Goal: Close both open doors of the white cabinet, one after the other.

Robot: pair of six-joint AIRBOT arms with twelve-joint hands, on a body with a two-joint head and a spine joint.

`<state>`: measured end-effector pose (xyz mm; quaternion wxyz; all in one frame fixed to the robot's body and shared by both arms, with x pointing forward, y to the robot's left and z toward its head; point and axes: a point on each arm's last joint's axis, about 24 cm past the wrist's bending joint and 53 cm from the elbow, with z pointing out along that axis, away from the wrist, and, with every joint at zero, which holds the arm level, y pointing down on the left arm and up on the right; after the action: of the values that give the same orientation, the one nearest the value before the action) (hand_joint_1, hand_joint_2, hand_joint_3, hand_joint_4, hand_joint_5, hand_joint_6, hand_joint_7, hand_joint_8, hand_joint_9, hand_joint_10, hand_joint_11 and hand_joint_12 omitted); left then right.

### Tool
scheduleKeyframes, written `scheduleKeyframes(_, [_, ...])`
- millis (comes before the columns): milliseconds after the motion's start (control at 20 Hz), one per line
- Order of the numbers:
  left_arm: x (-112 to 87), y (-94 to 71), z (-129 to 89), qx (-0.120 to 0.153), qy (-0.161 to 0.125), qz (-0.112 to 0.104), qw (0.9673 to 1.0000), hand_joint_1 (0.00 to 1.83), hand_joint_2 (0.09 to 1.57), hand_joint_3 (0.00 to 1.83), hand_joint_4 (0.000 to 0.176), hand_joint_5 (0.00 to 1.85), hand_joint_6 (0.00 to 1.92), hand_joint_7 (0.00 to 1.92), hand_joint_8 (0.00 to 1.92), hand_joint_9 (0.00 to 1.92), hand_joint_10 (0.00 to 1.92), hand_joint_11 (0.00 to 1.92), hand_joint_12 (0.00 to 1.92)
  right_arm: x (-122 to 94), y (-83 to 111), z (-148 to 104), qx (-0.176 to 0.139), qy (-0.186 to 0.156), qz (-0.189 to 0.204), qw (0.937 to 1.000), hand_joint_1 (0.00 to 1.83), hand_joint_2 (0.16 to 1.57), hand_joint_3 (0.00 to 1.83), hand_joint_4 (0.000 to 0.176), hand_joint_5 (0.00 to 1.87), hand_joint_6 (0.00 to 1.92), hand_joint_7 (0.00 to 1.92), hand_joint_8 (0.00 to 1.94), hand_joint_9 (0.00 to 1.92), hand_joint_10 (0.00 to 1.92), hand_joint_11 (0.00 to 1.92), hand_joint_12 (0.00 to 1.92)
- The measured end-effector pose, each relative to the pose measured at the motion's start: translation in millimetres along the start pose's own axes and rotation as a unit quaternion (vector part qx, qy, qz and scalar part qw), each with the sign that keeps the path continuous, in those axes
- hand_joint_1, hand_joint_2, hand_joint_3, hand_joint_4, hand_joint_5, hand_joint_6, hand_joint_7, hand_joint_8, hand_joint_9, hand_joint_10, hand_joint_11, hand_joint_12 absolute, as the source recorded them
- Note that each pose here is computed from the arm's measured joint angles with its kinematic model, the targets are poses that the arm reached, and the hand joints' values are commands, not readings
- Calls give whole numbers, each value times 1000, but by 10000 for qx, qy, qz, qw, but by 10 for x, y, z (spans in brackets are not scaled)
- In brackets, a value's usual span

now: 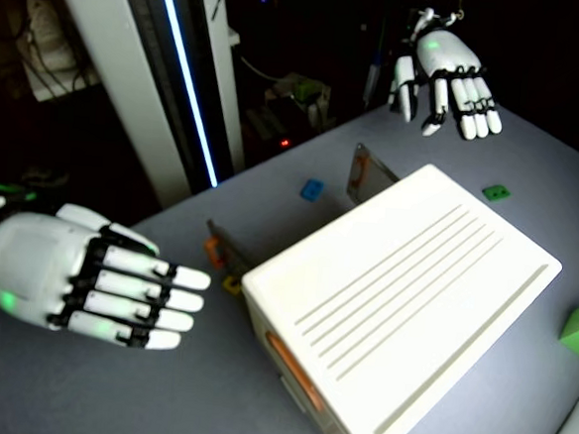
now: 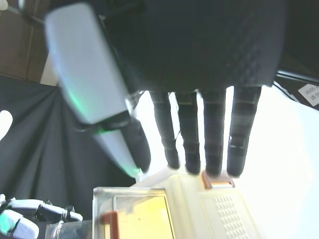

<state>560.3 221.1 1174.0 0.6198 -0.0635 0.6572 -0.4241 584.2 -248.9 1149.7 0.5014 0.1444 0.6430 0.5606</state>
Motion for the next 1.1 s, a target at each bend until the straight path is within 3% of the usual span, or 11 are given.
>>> scheduleKeyframes(200, [37, -2, 6, 23, 96, 5, 10000, 0, 1387, 6, 0, 2, 1, 0, 0, 16, 3, 0, 339, 25, -18, -1, 24, 24, 19, 10000, 251, 1459, 2, 0, 101, 0, 73, 1, 49, 1, 79, 43])
scheduleKeyframes(250, [80, -5, 19, 36, 198, 12, 9998, 0, 1432, 6, 0, 29, 2, 68, 6, 99, 9, 0, 481, 32, -28, -1, 42, 36, 21, 10000, 288, 1457, 0, 0, 113, 3, 82, 3, 61, 4, 94, 42])
scheduleKeyframes(450, [328, -28, 32, 81, 630, -66, 9980, 0, 1514, 16, 0, 5, 1, 15, 3, 44, 1, 0, 309, 25, -40, 0, 61, 30, 14, 10000, 202, 1442, 0, 0, 78, 0, 41, 1, 39, 0, 102, 22])
scheduleKeyframes(550, [426, -88, 51, 179, 835, -111, 9963, 0, 1547, 16, 0, 39, 6, 26, 4, 56, 4, 0, 336, 35, -49, 0, 76, 41, 19, 10000, 97, 1451, 4, 0, 51, 0, 12, 0, 3, 0, 58, 4])
scheduleKeyframes(650, [463, -196, 96, 373, 918, -88, 9950, 0, 1570, 140, 0, 56, 6, 30, 1, 63, 2, 0, 356, 34, -49, 0, 75, 39, 19, 10000, 12, 1449, 3, 0, 68, 3, 38, 5, 27, 5, 76, 9])
scheduleKeyframes(900, [588, -402, 210, 810, 1159, -160, 9898, 0, 1571, 236, 0, 65, 1, 53, 3, 99, 3, 0, 389, 41, -56, -1, 84, 41, 29, 10000, 0, 1397, 0, 5, 88, 9, 44, 4, 36, 6, 83, 10])
scheduleKeyframes(1100, [696, -466, 250, 928, 1353, -244, 9862, 0, 1571, 266, 0, 102, 0, 90, 0, 148, 0, 13, 499, 43, -59, -1, 89, 44, 29, 9999, 0, 1364, 0, 0, 99, 5, 61, 5, 40, 2, 94, 10])
